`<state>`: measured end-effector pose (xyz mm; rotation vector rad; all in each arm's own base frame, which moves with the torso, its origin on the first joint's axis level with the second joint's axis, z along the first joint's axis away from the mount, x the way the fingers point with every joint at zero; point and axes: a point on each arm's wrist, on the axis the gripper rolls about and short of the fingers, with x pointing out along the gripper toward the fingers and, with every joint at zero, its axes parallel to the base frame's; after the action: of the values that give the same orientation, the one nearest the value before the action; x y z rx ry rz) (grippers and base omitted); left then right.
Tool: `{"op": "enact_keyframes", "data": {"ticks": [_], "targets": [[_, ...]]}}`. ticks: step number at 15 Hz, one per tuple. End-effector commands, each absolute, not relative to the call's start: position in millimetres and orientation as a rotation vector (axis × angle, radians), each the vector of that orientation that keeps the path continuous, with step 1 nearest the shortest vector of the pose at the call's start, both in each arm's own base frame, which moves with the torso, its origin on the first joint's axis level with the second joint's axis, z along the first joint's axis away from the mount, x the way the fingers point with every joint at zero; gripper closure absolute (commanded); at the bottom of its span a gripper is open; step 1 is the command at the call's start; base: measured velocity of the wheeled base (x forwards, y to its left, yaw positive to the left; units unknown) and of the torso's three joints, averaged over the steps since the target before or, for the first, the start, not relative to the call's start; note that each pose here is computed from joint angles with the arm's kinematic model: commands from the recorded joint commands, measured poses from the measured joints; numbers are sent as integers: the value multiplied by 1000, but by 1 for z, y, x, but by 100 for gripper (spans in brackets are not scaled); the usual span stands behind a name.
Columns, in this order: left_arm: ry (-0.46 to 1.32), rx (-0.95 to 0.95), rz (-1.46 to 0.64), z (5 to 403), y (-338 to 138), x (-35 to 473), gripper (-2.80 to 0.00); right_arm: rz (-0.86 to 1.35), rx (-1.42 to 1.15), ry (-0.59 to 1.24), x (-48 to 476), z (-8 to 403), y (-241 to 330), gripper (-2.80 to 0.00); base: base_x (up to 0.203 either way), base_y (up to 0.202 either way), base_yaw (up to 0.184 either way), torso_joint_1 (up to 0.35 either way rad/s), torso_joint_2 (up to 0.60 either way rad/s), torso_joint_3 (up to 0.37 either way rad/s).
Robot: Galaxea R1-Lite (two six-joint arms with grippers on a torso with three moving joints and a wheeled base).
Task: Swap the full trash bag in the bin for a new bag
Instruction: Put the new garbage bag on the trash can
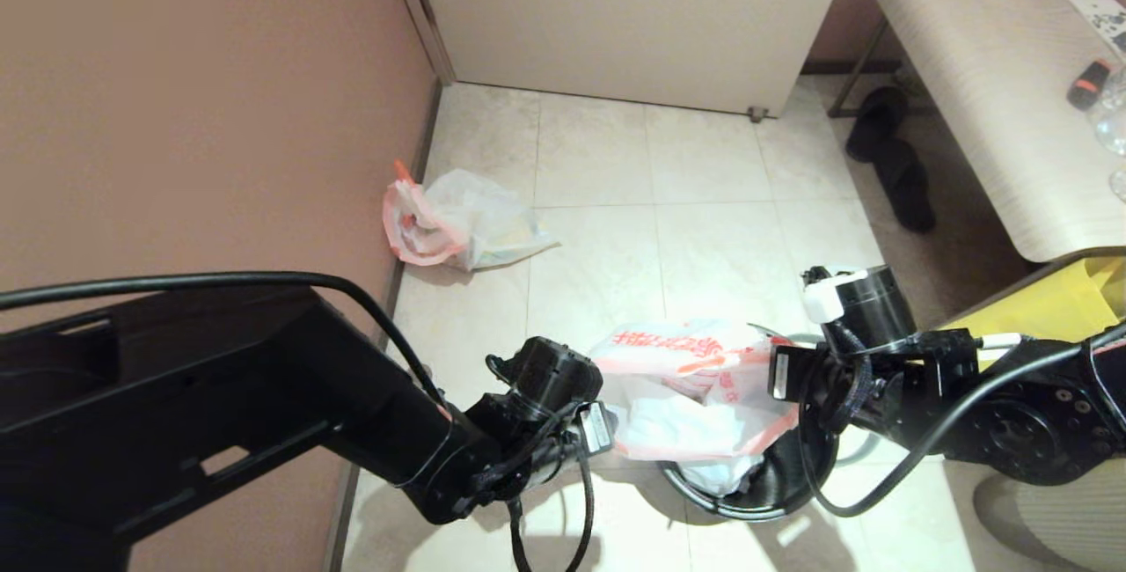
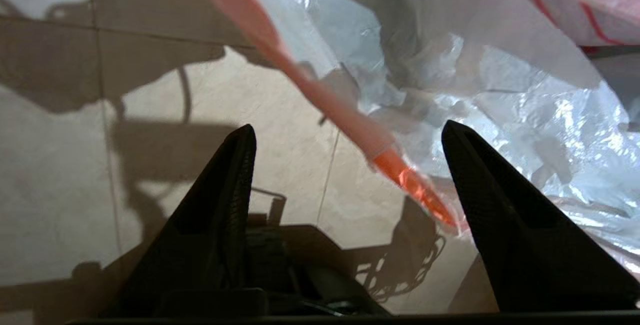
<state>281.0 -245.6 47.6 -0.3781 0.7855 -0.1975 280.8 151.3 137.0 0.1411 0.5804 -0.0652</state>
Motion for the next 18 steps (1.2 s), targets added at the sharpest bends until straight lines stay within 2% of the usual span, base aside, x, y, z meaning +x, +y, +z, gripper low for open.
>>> {"op": "enact_keyframes", "data": {"ticks": [1,5,6,9,13,15,18], "targets": [[790,-374,-188,33,-248,285,-280,-58,156,557,276,146,150,0,0,0,0,0,0,0],[790,-329,-206,15,-261,298,-280,-45,172,535,272,155,149,0,0,0,0,0,0,0],[782,-318,-216,12,-267,305,0,-35,177,534,271,156,149,0,0,0,0,0,0,0],[804,-285,-218,-4,-276,312,0,-16,198,513,265,167,145,0,0,0,0,0,0,0],[771,-299,-208,6,-274,314,0,-34,193,544,264,159,136,0,0,0,0,0,0,0],[717,-308,-178,22,-271,314,0,-74,170,603,261,140,124,0,0,0,0,0,0,0],[728,-295,-184,21,-272,308,0,-176,136,730,265,102,99,0,0,0,0,0,0,0]]}}
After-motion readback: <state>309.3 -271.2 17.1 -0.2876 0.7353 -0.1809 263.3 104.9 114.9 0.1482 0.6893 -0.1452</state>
